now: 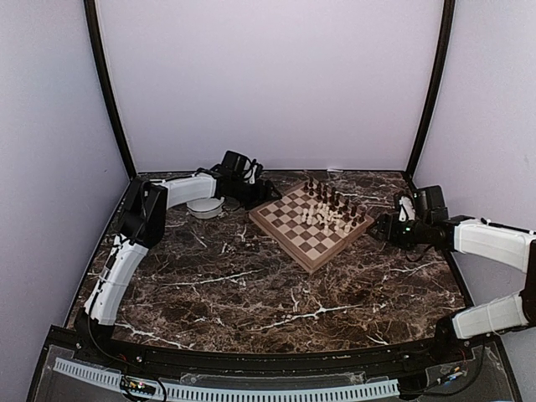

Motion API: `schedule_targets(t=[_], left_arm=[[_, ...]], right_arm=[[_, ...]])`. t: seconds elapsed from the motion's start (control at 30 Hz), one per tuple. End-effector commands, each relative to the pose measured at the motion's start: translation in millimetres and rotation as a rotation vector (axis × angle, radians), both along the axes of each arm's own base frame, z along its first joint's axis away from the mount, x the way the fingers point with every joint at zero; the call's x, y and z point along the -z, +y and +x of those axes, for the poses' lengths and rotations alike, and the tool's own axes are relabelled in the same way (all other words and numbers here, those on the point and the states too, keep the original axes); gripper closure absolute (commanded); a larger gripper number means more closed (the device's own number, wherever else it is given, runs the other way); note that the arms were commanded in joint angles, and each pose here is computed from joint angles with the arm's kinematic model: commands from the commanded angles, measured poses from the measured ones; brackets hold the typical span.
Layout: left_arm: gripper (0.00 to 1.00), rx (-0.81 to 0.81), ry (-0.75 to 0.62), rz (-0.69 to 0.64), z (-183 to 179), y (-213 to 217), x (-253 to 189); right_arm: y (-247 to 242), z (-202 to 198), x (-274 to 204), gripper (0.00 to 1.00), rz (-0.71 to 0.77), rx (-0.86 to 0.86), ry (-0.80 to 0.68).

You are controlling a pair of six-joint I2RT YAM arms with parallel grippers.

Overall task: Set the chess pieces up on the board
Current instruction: Position the chessboard at the center of the board, then move the chessboard to the center of the board.

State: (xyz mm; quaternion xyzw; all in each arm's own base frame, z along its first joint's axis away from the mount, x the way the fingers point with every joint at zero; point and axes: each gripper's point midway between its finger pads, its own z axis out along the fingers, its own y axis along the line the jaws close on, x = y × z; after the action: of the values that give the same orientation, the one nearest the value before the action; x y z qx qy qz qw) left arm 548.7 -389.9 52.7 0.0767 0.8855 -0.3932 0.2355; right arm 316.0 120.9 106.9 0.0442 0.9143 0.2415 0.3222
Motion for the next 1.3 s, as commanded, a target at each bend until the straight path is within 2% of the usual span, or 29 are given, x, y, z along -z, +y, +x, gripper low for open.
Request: schedule_targets(t=[0.0, 0.33, 0.4, 0.5, 0.6, 0.7, 1.0, 1.27], left_arm=[[0.22, 0.079, 0.118, 0.042, -55, -12, 3], [0.26, 0.161, 0.078, 0.057, -94, -46, -22], [0.29, 0.167, 0.096, 0.059, -104, -50, -25], [0.33, 0.179, 0.109, 0.061, -124, -52, -32], [0.34, 0.171, 0.098, 0.043, -136, -52, -54], [0.35, 0.149, 0.090, 0.042, -146, -44, -58], [0.38, 0.069, 0.060, 0.040, -152, -22, -74], [0.39, 0.142, 0.109, 0.041, -172, -18, -59]], right_arm=[[-2, 13, -14, 0.23, 0.008, 0.034, -0.062], [-32, 29, -17, 0.27, -0.021, 0.159, -0.042], [-39, 37, -22, 0.28, -0.027, 0.188, -0.039], [-46, 57, -31, 0.31, -0.007, 0.238, -0.035], [-56, 82, -38, 0.35, 0.017, 0.284, -0.025], [-73, 107, -46, 0.39, 0.018, 0.333, -0.025], [-112, 158, -9, 0.57, 0.084, 0.394, 0.066], [-104, 195, 18, 0.76, 0.184, 0.342, 0.114]])
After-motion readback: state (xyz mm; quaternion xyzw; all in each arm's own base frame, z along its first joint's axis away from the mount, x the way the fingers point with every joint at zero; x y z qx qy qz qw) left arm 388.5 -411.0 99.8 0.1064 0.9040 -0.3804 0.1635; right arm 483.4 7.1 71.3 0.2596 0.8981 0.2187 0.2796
